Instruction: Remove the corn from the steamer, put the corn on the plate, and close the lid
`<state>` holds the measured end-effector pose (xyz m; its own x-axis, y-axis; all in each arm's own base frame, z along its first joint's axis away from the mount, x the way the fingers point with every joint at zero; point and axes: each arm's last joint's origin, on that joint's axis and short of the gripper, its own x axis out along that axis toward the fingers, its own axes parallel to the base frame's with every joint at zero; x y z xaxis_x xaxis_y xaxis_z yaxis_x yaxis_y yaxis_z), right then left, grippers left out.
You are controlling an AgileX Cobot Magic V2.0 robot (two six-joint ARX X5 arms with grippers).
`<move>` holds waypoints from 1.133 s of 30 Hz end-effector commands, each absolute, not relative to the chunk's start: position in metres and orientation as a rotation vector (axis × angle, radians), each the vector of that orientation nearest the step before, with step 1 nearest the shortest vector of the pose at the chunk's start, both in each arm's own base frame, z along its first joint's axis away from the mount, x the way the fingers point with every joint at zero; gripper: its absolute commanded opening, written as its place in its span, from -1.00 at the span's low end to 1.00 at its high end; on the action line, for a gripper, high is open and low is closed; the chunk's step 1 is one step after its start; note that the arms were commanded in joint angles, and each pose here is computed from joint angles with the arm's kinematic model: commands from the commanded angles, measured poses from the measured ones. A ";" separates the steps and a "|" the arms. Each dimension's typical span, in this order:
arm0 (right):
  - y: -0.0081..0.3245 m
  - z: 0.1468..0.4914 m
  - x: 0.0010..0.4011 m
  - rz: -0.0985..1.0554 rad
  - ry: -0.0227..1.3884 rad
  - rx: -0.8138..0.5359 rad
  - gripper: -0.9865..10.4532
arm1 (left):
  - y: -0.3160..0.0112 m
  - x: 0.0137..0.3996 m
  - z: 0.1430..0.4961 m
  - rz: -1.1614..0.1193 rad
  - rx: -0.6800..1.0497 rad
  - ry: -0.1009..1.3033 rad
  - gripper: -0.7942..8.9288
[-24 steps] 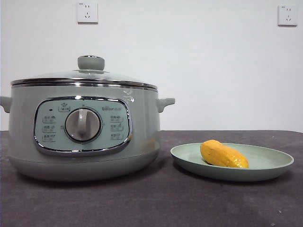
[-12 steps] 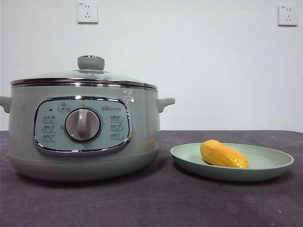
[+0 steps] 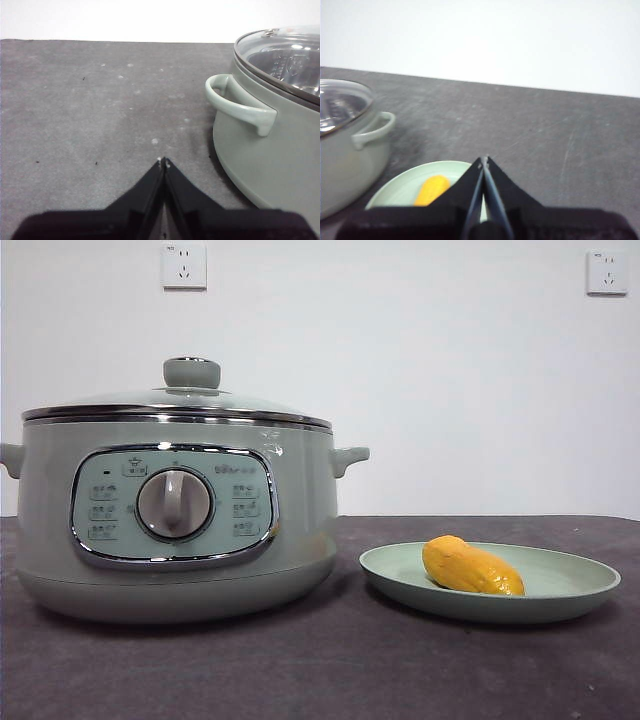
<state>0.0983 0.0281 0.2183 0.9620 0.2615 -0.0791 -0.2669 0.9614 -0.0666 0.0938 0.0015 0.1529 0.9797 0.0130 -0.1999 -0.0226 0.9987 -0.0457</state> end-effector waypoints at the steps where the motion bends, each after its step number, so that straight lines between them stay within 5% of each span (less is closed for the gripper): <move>1: 0.022 0.202 0.100 0.244 0.072 -0.094 -0.83 | 0.002 0.095 0.148 0.022 -0.054 0.208 -0.84; 18: 0.011 0.149 0.096 0.132 0.169 -0.021 -0.83 | 0.002 0.095 0.148 0.022 -0.054 0.208 -0.84; 34: 0.011 0.148 0.095 0.121 0.186 0.115 -0.83 | 0.002 0.095 0.148 0.022 -0.054 0.208 -0.84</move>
<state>0.0949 0.0112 0.1521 0.9777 0.1336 -0.1623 -0.1163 0.9869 0.1115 0.0938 0.0015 0.1529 0.9798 0.0130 -0.1995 -0.0226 0.9987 -0.0458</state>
